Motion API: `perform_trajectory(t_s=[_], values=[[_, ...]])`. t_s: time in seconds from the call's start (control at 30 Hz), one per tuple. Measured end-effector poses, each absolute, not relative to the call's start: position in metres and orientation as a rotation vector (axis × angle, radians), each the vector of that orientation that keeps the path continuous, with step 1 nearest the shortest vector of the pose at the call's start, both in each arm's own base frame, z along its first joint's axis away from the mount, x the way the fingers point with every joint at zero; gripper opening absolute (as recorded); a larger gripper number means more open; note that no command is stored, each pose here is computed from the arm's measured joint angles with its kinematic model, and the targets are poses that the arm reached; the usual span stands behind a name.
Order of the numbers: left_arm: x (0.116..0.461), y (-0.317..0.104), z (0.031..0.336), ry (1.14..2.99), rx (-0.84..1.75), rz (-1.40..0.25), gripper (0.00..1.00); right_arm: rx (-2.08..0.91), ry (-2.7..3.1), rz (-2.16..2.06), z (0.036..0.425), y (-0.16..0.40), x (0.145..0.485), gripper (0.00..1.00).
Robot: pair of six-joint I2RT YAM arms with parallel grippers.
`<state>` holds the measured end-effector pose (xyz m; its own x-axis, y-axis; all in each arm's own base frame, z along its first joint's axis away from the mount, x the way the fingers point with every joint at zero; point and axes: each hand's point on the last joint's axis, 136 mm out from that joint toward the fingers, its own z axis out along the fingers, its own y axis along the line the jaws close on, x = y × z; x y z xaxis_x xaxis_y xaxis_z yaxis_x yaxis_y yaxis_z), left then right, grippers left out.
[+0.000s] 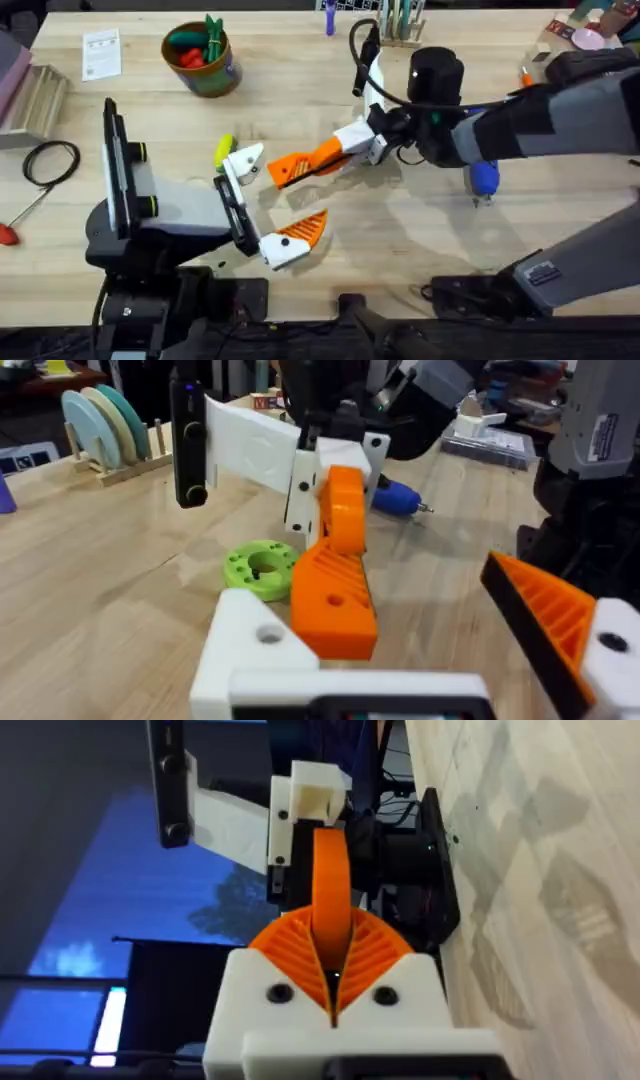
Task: Pick up the gripper from the table and insert it into the empty holder that is missing its gripper. Then pick up a screw, insert it into the mounting hole, and use the screwdriver to tighten it. Finally, clean up the table by picking up the vegetable and placing it into the bucket.
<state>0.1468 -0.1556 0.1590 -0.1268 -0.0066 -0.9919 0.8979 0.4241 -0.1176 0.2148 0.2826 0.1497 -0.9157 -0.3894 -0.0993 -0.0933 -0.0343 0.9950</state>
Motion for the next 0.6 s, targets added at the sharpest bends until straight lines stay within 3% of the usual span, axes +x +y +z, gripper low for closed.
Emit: perform_trajectory(t_s=[0.6], values=[[0.1468,-0.1556,0.1590,1.491,0.831,-0.954,0.985,0.571,-2.010,-2.058,0.1546,0.2885,0.2101,0.009]])
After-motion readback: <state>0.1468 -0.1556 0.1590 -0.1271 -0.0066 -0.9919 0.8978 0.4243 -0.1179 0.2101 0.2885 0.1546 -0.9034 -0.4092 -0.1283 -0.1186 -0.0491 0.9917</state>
